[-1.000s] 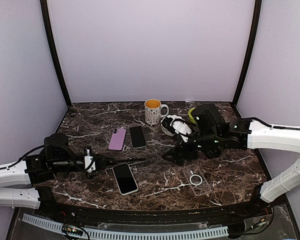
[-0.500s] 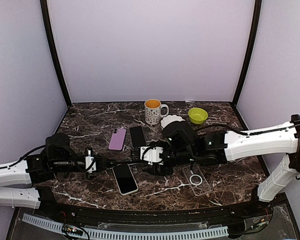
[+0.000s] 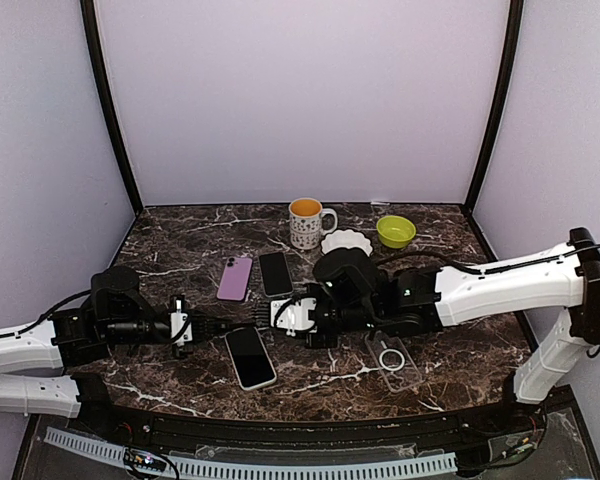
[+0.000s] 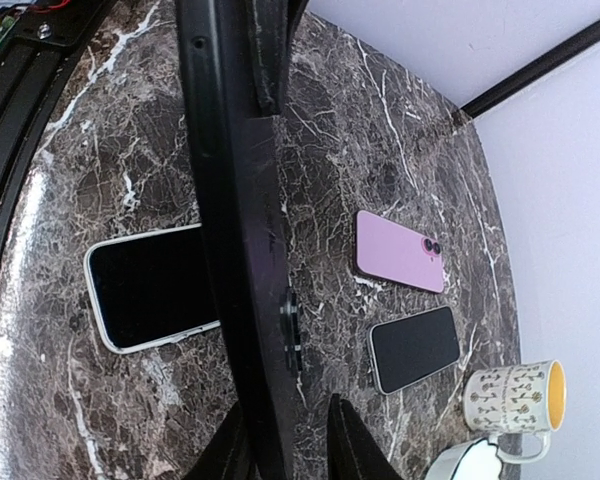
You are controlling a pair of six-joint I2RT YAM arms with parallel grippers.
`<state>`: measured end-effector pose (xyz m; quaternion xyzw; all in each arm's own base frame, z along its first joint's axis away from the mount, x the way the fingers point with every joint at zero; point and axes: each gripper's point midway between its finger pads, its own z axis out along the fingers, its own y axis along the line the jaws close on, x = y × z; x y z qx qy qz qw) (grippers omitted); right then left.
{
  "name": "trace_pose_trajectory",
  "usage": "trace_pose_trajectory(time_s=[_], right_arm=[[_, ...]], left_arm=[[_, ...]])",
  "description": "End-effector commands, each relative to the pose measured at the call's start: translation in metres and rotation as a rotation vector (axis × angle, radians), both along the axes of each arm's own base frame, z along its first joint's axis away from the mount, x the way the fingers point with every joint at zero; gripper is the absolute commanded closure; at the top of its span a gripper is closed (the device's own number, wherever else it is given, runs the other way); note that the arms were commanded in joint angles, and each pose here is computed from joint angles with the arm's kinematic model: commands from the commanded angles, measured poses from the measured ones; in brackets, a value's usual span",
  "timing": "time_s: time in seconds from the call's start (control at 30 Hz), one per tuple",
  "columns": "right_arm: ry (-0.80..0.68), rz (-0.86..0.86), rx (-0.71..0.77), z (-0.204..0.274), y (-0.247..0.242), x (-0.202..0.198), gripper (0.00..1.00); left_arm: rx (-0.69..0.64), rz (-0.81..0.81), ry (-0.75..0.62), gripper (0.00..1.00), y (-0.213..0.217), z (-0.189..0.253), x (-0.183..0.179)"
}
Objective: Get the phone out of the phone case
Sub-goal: Pass from the left arm to the right
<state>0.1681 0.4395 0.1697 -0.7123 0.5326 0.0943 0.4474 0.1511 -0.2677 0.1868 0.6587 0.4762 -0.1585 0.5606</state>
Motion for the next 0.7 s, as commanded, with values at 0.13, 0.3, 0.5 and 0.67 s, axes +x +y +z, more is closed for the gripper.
trace_pose_trajectory(time_s=[0.13, 0.3, 0.5, 0.67], right_arm=[[-0.049, -0.030, 0.076, 0.018, 0.016, 0.005, 0.87], [-0.024, -0.066, 0.132, 0.020, 0.020, 0.004, 1.00], [0.055, -0.155, 0.170, 0.021, 0.015, 0.008, 1.00], [0.190, -0.236, 0.197, 0.016, -0.001, 0.015, 1.00]], left_arm=[[-0.066, 0.000, -0.046, 1.00, -0.003, 0.029, 0.003], [-0.067, 0.002, -0.047, 1.00, -0.003, 0.029, 0.004], [-0.051, -0.004, -0.047, 0.56, -0.004, 0.025, 0.003], [-0.053, 0.001, -0.051, 0.05, -0.003, 0.026, 0.004]])
